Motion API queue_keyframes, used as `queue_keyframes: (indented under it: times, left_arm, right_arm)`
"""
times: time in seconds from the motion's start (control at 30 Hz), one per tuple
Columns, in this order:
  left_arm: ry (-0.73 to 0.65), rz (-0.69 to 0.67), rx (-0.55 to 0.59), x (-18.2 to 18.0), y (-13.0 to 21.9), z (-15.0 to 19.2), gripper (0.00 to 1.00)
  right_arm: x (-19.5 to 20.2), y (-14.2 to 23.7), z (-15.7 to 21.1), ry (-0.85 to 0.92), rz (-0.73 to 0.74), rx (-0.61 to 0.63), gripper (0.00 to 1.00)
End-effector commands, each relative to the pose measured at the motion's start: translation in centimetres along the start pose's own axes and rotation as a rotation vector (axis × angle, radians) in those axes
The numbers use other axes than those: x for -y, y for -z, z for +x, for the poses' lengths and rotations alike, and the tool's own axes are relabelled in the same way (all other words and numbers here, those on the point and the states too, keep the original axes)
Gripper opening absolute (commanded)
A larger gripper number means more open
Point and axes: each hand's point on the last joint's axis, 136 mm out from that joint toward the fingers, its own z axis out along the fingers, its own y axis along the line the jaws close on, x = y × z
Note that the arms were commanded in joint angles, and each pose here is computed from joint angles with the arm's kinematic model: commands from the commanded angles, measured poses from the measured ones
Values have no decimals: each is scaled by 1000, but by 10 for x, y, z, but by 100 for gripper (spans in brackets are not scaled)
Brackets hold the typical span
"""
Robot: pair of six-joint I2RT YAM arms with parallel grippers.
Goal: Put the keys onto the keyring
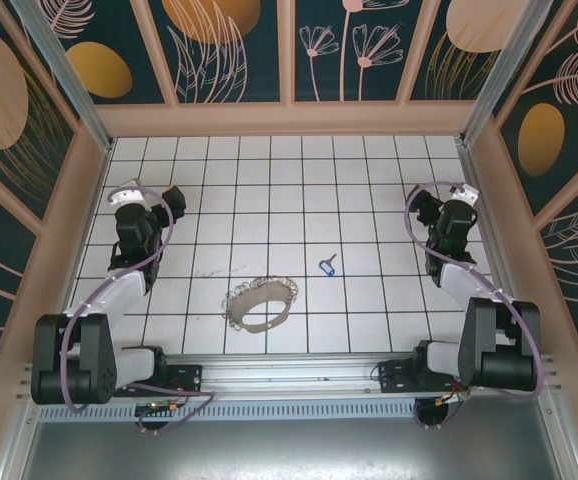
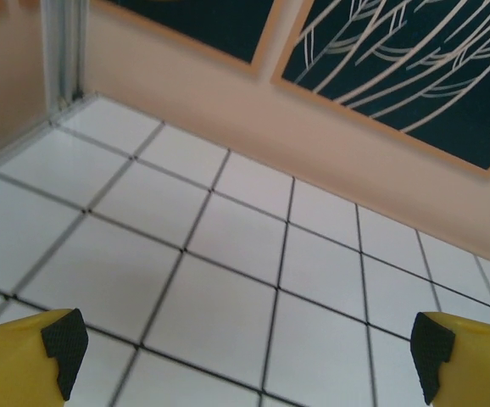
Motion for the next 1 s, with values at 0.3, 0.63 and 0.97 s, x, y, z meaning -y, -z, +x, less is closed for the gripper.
queue_keyframes:
  times: [0.3,0.63,0.97]
  left_arm:
    - [220,205,-382,70,47,86,98]
    - [272,330,-603,139,92,154,99]
    - [322,402,-717,179,124,205,99]
  right_arm:
    - [-83,39,88,102,-268,-363,76]
    - [-122,74,132,26,-402,-488,72]
    - [-113,65,144,8,-306,-484,78]
